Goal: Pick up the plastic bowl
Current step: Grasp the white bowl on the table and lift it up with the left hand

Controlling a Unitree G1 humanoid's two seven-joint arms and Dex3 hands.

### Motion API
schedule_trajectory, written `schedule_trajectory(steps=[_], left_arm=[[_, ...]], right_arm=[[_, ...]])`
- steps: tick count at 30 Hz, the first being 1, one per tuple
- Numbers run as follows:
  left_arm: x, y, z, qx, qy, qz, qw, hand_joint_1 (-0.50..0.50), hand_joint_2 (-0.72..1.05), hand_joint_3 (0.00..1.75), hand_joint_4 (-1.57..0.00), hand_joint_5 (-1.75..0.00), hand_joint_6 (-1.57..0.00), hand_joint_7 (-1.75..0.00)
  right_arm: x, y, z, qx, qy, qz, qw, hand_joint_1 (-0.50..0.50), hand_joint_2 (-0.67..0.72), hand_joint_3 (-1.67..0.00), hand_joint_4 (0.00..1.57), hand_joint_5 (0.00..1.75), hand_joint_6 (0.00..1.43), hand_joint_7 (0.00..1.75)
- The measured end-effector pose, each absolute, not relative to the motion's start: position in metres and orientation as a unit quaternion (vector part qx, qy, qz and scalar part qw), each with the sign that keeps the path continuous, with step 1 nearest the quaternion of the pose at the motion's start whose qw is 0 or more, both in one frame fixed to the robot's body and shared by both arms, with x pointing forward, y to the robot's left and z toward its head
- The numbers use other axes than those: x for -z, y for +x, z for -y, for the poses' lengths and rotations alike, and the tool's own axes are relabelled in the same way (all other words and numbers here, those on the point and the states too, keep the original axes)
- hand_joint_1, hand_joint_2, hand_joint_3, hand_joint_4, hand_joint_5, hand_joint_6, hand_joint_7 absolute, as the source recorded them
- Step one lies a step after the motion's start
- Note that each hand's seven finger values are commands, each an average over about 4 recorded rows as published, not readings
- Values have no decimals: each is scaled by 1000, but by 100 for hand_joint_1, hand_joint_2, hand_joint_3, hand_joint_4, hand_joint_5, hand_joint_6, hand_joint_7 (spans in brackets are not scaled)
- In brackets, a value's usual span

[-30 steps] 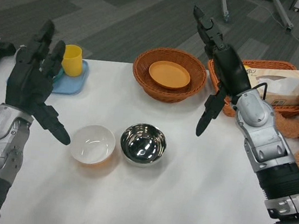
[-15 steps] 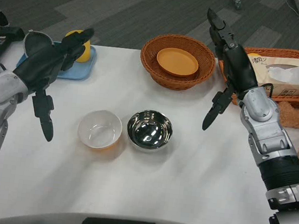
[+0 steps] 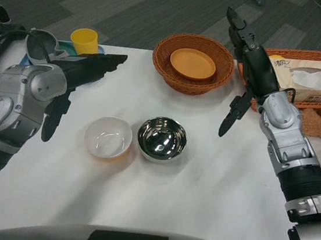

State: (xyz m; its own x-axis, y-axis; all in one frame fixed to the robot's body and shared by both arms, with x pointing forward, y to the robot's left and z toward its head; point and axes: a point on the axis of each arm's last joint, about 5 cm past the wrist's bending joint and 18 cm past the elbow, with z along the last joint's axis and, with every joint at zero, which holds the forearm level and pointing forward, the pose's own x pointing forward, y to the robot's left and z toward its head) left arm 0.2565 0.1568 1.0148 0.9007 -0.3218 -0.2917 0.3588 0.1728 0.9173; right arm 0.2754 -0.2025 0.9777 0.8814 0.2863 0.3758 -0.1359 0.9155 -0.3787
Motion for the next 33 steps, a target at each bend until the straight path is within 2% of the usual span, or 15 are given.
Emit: schedule_trajectory(steps=[6,14,21,26,33], left_arm=[[-1002,258,-143,237,653,-31,719,-50,-72,0,0,0,0,0],[-971,262,-126,271,689,-82,667,-50,-72,0,0,0,0,0],[-953,268,-115,292,666,-120,676,-50,-72,0,0,0,0,0],[-939,273,-112,294,646,-146,689,-50,-64,0,0,0,0,0],[-933,278,-114,280,637,-157,701,-50,-64,0,0,0,0,-3]], right_arm=[[-974,276,205,-107,-161,215,957,-46,72,0,0,0,0,0],[-970,276,206,-107,-141,221,959,-46,72,0,0,0,0,0],[-969,275,207,-105,-135,225,959,-46,72,0,0,0,0,3],[-963,272,210,-102,-123,219,963,-46,72,0,0,0,0,0],[-961,271,211,-99,-118,216,964,-46,72,0,0,0,0,0]])
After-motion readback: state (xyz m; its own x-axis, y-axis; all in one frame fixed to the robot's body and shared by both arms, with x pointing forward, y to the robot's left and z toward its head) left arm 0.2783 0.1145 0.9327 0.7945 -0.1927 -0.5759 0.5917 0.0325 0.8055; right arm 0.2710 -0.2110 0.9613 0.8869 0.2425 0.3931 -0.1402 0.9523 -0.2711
